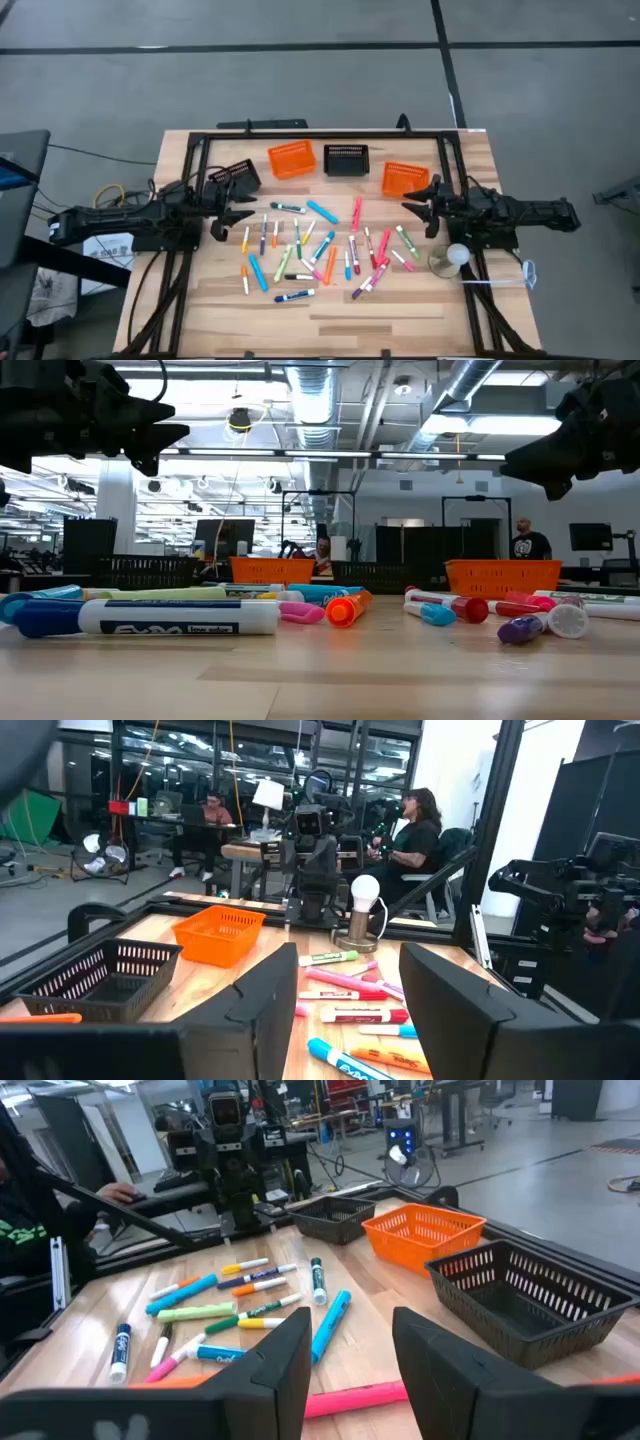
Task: Pick & Place Markers
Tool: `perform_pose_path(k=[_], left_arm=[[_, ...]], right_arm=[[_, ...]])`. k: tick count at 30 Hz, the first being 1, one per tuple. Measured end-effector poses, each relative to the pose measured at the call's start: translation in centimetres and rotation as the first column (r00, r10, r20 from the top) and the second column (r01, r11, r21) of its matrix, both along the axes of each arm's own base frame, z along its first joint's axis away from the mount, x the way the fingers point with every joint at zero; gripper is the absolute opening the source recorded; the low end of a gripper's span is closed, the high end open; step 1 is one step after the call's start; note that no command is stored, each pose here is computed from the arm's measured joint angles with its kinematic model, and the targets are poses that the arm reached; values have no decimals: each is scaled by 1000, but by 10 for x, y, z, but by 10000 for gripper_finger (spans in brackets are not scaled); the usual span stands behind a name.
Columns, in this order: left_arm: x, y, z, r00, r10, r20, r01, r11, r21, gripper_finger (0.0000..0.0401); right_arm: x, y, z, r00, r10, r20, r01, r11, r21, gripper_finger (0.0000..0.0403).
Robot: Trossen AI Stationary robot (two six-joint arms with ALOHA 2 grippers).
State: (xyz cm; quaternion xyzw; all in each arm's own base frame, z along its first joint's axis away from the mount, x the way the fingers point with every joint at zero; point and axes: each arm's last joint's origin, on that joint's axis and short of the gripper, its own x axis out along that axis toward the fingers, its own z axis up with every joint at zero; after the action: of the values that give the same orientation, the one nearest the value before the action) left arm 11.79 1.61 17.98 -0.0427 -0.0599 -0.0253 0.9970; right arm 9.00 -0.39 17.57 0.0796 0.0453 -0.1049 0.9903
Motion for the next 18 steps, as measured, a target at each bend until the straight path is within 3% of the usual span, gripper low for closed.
perform_pose_path(k=[18], left_arm=[[0,0,0,1000,0,-1,0,1000,0,176]], right_arm=[[-1,0,9,1000,0,9,0,1000,-2,134]])
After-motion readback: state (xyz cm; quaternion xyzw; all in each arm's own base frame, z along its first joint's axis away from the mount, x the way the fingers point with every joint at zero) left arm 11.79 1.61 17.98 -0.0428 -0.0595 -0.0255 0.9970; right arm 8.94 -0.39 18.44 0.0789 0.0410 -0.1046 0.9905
